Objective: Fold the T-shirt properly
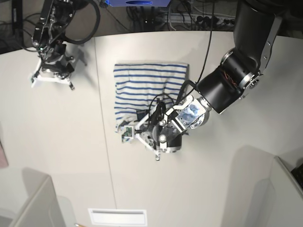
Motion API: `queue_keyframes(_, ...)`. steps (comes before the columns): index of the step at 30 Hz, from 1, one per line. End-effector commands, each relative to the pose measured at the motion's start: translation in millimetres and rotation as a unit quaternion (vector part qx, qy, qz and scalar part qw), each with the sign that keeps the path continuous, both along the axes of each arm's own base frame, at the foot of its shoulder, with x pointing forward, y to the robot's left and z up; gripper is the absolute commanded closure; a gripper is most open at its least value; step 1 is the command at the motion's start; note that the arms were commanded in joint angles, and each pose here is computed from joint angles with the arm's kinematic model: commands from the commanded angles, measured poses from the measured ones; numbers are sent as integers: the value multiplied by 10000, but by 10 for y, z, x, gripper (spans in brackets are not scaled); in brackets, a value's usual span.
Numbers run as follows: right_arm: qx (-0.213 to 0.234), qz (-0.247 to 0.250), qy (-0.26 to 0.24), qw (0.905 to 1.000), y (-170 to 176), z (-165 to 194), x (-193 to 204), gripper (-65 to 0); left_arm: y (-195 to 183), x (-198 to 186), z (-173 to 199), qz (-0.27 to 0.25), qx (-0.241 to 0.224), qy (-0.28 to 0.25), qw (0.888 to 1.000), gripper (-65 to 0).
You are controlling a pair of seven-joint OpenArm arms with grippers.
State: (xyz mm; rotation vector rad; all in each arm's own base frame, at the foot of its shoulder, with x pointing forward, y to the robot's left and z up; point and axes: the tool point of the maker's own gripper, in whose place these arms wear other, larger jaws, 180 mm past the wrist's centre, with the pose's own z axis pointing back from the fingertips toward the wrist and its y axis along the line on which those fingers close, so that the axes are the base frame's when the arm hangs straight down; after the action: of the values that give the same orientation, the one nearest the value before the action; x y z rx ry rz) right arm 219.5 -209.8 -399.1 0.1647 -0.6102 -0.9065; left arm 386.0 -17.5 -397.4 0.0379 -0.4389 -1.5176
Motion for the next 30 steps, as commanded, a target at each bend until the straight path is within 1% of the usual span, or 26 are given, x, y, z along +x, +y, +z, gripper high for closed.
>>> queue_keyframes(1,-95,90,-133,9998,2,69,63,0,-33,196,229,107,-180,-256,9995,-434)
queue_keyframes(2,-81,159,-133,9998,50,65,73,0,-20,244,278,230,-293,-276,9989,-504)
queue_keyframes(3,-58,224,-130,9996,98,60,81,0,5,296,326,364,-404,-297,9981,-559)
queue_keyframes(5,-29,314,-132,9994,164,54,92,0,-52,372,437,514,-649,-341,9960,-630)
queue_keyframes(6,-14,361,-127,9993,199,46,96,0,-69,424,508,593,-767,-382,9946,-650)
queue_keyframes(8,14,440,-155,9989,258,55,128,0,-67,519,632,800,-1001,-437,9908,-650)
queue_keyframes(12,-6,405,-166,9990,232,60,128,0,-210,654,1082,919,-1673,-805,9783,-650)
queue_keyframes(14,-89,420,-159,9989,182,69,118,0,-230,692,1343,939,-1998,-1072,9694,-650)
queue_keyframes(16,-247,488,-160,9984,89,98,125,0,-244,634,1540,942,-2337,-1294,9590,-650)
queue_keyframes(17,-312,512,-149,9981,49,105,122,0,-192,596,1645,975,-2493,-1452,9525,-650)
queue_keyframes(18,-360,525,-153,9979,21,114,126,0,-60,554,1689,1053,-2548,-1585,9481,-650)
queue_keyframes(19,-432,548,-130,9975,-18,112,102,0,58,464,1699,1111,-2621,-1687,9437,-617)
queue_keyframes(20,-558,541,-126,9969,-81,113,68,0,144,365,1735,1115,-2661,-1818,9401,-556)
queue_keyframes(23,-1139,746,-463,9896,-228,209,19,0,432,4,1699,1138,-2602,-2030,9371,-301)
queue_keyframes(25,-1480,989,-839,9804,-269,308,6,0,539,-246,1680,1079,-2721,-2104,9328,-74)
queue_keyframes(26,-1589,1108,-1002,9759,-262,353,16,0,608,-325,1634,1124,-2792,-2086,9305,0)
queue_keyframes(28,-1817,1314,-1283,9660,-282,443,44,0,733,-384,1592,1503,-3190,-2132,9111,0)
queue_keyframes(30,-2061,1554,-1371,9563,-285,474,10,0,823,-503,1512,1770,-3548,-2126,8931,0)
